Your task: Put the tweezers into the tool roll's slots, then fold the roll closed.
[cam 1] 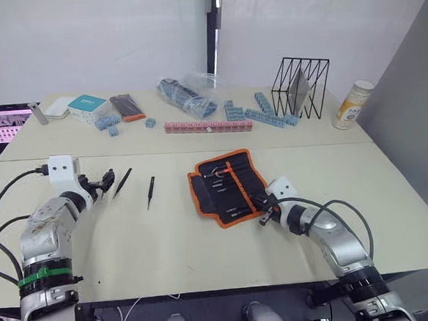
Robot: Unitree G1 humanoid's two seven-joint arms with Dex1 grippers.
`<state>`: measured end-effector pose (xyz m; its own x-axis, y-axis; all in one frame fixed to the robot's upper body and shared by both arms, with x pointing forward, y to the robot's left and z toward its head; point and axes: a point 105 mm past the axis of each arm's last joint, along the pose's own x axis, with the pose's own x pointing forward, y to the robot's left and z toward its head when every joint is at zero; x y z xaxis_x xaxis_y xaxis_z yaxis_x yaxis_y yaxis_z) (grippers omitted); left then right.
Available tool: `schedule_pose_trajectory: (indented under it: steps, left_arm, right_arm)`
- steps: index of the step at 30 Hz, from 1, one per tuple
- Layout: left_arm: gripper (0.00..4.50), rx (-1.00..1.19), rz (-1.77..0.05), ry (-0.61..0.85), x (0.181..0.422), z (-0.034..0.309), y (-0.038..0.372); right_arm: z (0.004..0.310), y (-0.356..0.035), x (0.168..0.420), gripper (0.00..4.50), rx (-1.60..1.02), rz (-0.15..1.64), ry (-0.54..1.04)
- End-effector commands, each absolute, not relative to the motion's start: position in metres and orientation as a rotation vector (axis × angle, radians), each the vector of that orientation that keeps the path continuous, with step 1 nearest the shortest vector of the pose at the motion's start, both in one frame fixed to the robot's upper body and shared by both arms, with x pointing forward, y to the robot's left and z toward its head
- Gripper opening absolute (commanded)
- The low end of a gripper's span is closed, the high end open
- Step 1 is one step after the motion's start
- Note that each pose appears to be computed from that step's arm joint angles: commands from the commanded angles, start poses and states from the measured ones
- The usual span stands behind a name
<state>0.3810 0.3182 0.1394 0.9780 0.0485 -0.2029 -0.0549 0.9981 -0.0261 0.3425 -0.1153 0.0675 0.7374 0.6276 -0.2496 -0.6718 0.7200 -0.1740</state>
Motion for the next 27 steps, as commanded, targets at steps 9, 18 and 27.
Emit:
schedule_pose_trajectory:
  steps: [9, 18, 27]
  left_arm:
    - [2.68, -0.009, 0.076, 0.303, 0.385, 0.132, 0.321]
    - [2.68, -0.004, 0.073, 0.397, 0.381, 0.107, 0.315]
    - [0.28, -0.012, 0.082, 0.435, 0.38, 0.098, 0.312]
  right_arm:
    - [0.034, -0.127, 0.333, 0.0, -0.256, 0.686, 0.331]
    - [0.033, -0.127, 0.332, 0.0, -0.255, 0.685, 0.336]
    - [0.03, -0.127, 0.33, 0.0, -0.248, 0.678, 0.348]
